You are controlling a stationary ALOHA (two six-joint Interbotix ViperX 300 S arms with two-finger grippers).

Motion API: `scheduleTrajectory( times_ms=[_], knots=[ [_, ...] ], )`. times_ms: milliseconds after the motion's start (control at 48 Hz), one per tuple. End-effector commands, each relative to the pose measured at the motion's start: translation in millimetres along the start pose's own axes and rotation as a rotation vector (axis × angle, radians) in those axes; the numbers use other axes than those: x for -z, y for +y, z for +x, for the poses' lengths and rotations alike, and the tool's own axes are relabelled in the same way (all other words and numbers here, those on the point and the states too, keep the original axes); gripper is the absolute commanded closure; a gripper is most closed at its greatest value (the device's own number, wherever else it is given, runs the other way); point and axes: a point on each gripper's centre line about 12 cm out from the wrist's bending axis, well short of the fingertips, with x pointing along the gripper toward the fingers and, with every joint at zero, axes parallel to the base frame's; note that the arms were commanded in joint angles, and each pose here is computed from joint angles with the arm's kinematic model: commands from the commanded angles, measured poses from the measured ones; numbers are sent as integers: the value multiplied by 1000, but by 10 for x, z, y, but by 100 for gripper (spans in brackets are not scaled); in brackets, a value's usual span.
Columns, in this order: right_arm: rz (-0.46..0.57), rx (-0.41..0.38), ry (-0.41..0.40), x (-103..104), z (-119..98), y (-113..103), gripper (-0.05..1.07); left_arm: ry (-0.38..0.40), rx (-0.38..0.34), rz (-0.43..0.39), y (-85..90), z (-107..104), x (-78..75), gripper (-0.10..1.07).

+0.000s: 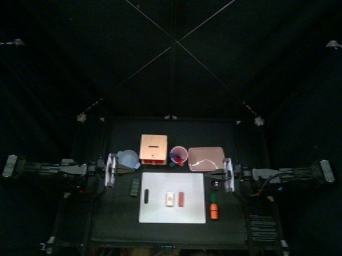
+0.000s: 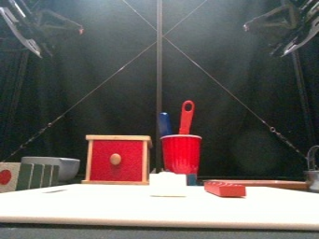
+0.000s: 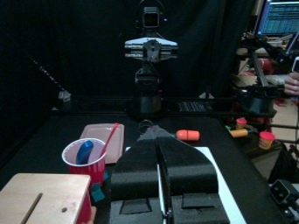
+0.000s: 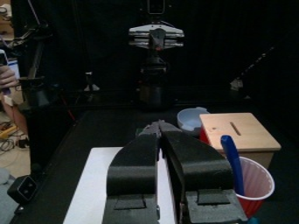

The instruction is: Grab salmon

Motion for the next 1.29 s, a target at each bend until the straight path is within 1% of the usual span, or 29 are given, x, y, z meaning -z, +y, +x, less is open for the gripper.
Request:
scheduleTrajectory(
  times_ms=[0,83,146,188,229,333,521,625,667,708,854,938,1021,1146,1271],
  knots=[
    [50,4,-18,-64,32,0,104,5,-5,-6,8,58,-6,104],
    [191,7,-23,-106,48,15,101,14,-6,-13,10,60,23,104],
    [303,20,-9,-92,72,10,99,21,-9,-23,13,66,47,100],
    [354,29,12,-64,97,6,98,28,-12,-34,17,71,63,98],
    [403,38,50,-7,127,6,97,37,-17,-47,22,80,86,97],
    [480,52,150,106,222,31,96,58,-27,-73,32,113,130,93],
    [651,98,326,280,504,77,94,101,-41,-105,45,170,228,82],
    [746,121,420,360,644,117,88,116,-44,-112,48,185,266,76],
    [775,125,459,388,688,141,83,118,-44,-111,47,187,269,75],
    [818,135,504,425,739,164,76,116,-44,-111,47,191,265,73],
    [904,159,590,507,828,211,55,121,-45,-112,48,190,276,70],
    [954,186,645,606,834,228,42,124,-45,-111,48,186,288,70],
    [990,212,685,684,831,236,33,128,-44,-109,47,180,306,70],
    [1009,254,729,796,859,213,26,135,-46,-112,48,169,334,70],
    [1007,294,765,898,924,184,23,141,-46,-112,48,162,354,70]
  ],
)
